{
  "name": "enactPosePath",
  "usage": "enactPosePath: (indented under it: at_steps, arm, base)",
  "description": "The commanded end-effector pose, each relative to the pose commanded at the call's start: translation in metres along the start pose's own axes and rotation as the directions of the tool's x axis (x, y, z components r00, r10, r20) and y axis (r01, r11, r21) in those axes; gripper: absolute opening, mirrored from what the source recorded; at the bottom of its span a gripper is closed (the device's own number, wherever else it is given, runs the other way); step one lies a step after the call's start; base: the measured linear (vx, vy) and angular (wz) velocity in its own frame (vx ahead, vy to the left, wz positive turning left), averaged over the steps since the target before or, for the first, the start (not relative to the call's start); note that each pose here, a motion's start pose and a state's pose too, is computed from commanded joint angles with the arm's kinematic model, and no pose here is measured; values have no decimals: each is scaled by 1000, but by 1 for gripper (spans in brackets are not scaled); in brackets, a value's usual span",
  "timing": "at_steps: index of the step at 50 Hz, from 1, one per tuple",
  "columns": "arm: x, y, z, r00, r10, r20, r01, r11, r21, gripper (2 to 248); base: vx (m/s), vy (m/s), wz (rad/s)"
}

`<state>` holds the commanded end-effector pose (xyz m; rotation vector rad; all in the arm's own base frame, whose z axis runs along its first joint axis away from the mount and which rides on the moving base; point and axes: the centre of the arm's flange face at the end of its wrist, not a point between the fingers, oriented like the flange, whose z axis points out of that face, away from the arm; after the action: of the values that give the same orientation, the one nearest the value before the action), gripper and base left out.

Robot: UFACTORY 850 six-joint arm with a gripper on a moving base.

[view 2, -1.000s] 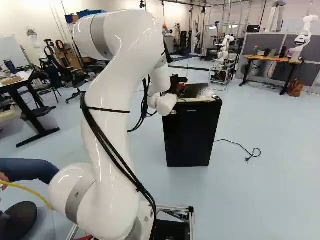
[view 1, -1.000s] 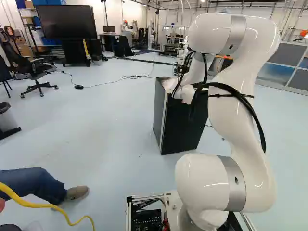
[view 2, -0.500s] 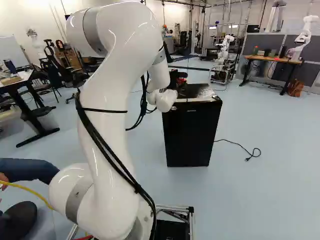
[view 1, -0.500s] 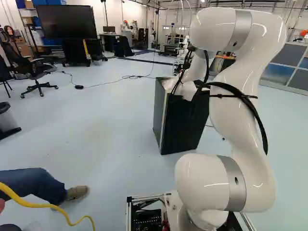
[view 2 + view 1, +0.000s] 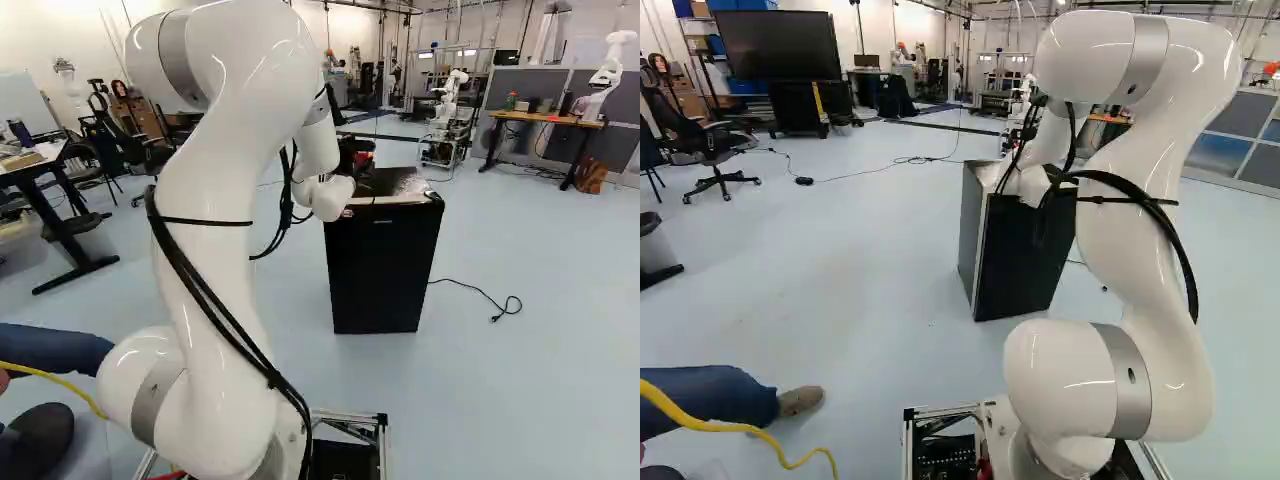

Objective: Grab a drink from the fridge

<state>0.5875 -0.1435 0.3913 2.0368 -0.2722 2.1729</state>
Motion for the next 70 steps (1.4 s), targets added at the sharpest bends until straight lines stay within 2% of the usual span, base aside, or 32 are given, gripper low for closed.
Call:
enactPosePath:
  at_steps: [18,36,53,70]
  arm:
    - [5,-7,-15,1000,-1,20,1,1000,11,98]
    - [13,-20,-43,998,-4,56,2,999,32,98]
    - [20,-34,-82,994,-10,105,4,998,60,98]
    - [25,-49,-137,986,-23,167,6,995,97,98]
  base:
    - [0,0,0]
    - [0,0,0]
    - [0,0,0]
    - [0,0,0]
